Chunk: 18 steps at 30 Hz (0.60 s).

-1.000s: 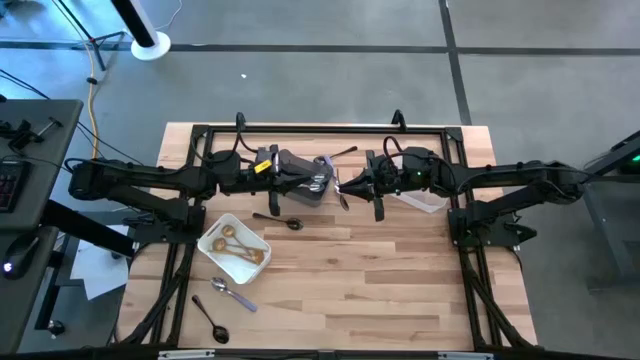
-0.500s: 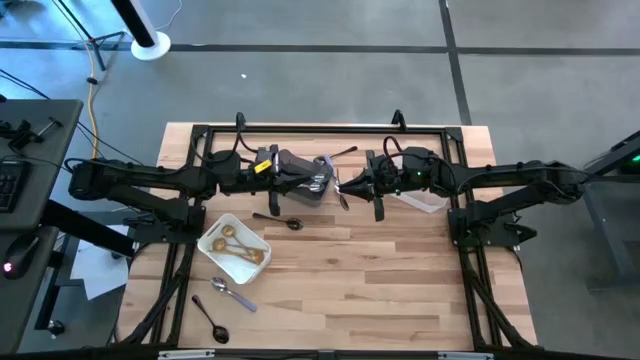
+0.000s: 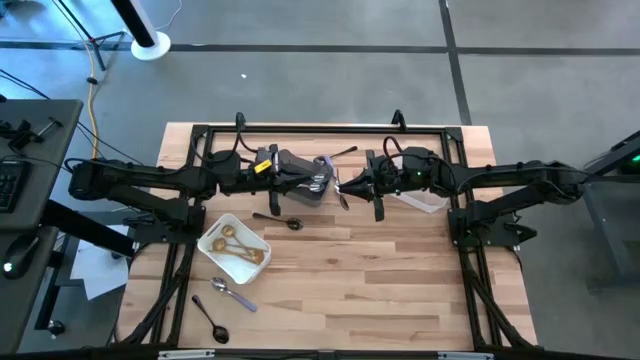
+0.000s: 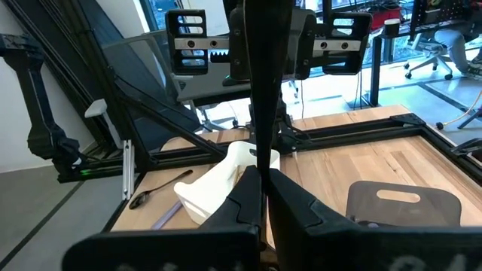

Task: Sort silverware by color (type)
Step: Put the top right black spoon into the transparent bin

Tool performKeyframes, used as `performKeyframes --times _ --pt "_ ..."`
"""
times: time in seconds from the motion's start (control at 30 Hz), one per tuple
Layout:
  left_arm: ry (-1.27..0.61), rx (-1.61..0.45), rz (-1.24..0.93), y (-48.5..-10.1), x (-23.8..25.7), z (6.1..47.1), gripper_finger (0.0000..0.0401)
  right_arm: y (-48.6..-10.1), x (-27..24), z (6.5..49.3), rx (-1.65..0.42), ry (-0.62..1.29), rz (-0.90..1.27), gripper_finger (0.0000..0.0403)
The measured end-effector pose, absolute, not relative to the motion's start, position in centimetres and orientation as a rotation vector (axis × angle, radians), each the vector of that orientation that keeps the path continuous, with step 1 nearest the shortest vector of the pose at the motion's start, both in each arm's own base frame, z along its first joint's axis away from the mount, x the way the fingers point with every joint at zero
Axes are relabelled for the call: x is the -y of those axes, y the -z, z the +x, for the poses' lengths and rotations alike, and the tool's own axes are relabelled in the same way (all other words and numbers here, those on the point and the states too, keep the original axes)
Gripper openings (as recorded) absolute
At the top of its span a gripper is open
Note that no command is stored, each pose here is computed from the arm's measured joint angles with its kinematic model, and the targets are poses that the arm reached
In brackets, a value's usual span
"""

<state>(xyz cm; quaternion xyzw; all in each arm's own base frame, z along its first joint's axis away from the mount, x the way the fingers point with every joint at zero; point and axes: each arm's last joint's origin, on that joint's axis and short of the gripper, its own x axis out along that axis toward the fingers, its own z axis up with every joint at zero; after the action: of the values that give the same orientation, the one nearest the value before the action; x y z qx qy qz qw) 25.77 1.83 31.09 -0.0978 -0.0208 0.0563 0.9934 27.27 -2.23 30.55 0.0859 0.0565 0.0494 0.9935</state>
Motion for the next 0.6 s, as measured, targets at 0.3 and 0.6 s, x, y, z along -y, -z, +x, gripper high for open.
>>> performKeyframes --times 0.3,0.6 --pt "-0.122 0.043 -0.197 -31.1 -1.9 25.8 0.0000 -30.5 2.2 27.3 -0.113 -0.099 0.173 0.0000" --pt "-0.123 0.041 -0.197 -31.1 -1.9 25.8 0.0000 -30.0 3.6 25.7 -0.250 -0.028 0.221 0.0000"
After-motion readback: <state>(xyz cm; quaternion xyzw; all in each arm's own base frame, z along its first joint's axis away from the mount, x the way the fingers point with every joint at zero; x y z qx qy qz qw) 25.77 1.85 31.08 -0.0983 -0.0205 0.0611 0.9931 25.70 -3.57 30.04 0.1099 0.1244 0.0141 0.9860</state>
